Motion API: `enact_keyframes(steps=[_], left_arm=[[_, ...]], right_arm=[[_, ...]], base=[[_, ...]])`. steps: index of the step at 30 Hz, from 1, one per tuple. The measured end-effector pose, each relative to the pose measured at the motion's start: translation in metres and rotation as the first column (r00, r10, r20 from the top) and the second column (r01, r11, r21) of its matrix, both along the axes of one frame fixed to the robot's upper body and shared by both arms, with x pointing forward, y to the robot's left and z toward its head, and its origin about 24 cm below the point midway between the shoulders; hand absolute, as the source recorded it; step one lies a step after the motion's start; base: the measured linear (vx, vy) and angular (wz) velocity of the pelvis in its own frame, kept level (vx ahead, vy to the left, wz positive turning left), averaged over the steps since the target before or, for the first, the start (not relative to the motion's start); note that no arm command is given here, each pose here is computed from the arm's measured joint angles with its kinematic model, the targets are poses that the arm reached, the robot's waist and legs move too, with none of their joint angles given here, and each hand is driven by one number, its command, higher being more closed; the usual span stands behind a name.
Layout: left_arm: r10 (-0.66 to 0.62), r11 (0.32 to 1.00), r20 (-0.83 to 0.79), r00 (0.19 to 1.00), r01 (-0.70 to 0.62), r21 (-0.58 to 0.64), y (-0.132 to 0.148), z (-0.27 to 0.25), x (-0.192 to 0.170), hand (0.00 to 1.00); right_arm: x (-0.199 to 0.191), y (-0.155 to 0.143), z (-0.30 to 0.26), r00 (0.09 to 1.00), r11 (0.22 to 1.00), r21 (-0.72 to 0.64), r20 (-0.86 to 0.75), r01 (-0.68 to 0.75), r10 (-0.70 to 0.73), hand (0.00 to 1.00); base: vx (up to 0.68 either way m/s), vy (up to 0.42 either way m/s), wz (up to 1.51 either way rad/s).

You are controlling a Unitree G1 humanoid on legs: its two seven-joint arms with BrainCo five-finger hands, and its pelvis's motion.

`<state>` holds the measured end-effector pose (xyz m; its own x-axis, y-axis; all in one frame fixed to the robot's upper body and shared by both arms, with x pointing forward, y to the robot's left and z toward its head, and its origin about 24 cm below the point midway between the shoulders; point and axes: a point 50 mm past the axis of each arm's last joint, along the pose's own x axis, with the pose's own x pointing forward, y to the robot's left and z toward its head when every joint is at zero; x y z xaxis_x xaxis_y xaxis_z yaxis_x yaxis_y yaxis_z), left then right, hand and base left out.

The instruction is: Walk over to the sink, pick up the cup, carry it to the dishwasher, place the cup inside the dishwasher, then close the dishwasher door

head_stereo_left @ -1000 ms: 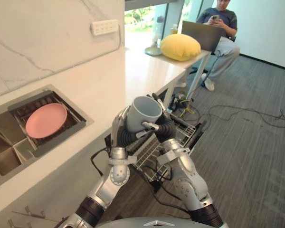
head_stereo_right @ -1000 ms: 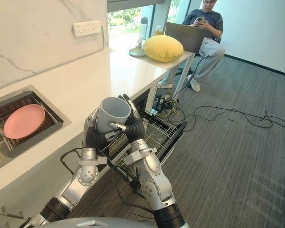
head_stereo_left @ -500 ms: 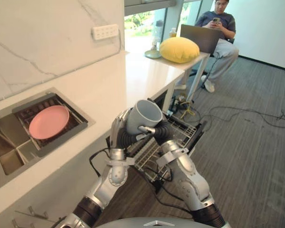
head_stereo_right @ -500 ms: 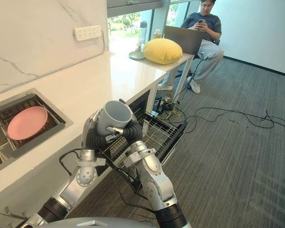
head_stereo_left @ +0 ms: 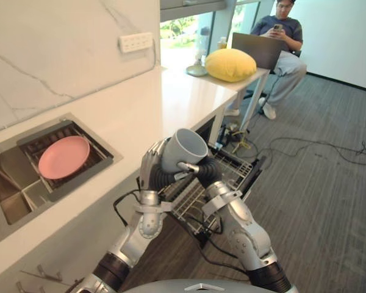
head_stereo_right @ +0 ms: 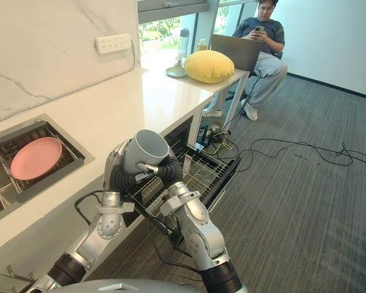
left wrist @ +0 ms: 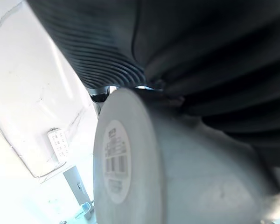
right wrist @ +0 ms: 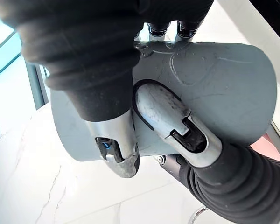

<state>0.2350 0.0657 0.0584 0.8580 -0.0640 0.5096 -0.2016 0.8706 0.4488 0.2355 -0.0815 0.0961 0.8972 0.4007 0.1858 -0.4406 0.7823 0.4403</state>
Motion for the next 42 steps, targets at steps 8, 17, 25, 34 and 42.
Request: enact_keyframes(steps=[8,17,25,34,42], left_arm=[[0.002,1.000,0.002,1.000,-0.002,-0.003,-0.0003,0.0002,-0.0002,1.00],[0.011,1.000,0.004,1.000,-0.011,-0.007,0.0000,0.0001,-0.0003,1.00],[0.034,0.999,0.014,0.999,-0.034,-0.020,0.0024,0.0007,0.0001,1.00],[0.044,0.999,0.020,0.999,-0.043,-0.024,0.0037,0.0010,0.0001,1.00],[0.029,1.000,0.052,0.998,-0.029,0.001,0.0023,0.0028,-0.0010,1.00]], right_arm=[[-0.0012,0.0001,0.0017,0.999,0.998,0.037,0.004,0.047,-0.048,1.00],[-0.0009,0.0003,0.0053,0.995,0.996,0.028,0.039,0.087,-0.088,1.00],[-0.0008,0.0004,0.0072,0.994,0.994,0.037,0.051,0.098,-0.100,1.00],[0.0009,-0.0015,0.0078,0.994,0.993,0.060,0.042,0.101,-0.103,0.00],[0.0010,0.0017,0.0025,0.998,0.996,0.063,0.024,0.063,-0.065,0.00]], base=[[0.00,0.000,0.00],[0.00,0.000,0.01],[0.00,0.000,0.00],[0.00,0.000,0.02],[0.01,-0.001,0.05]])
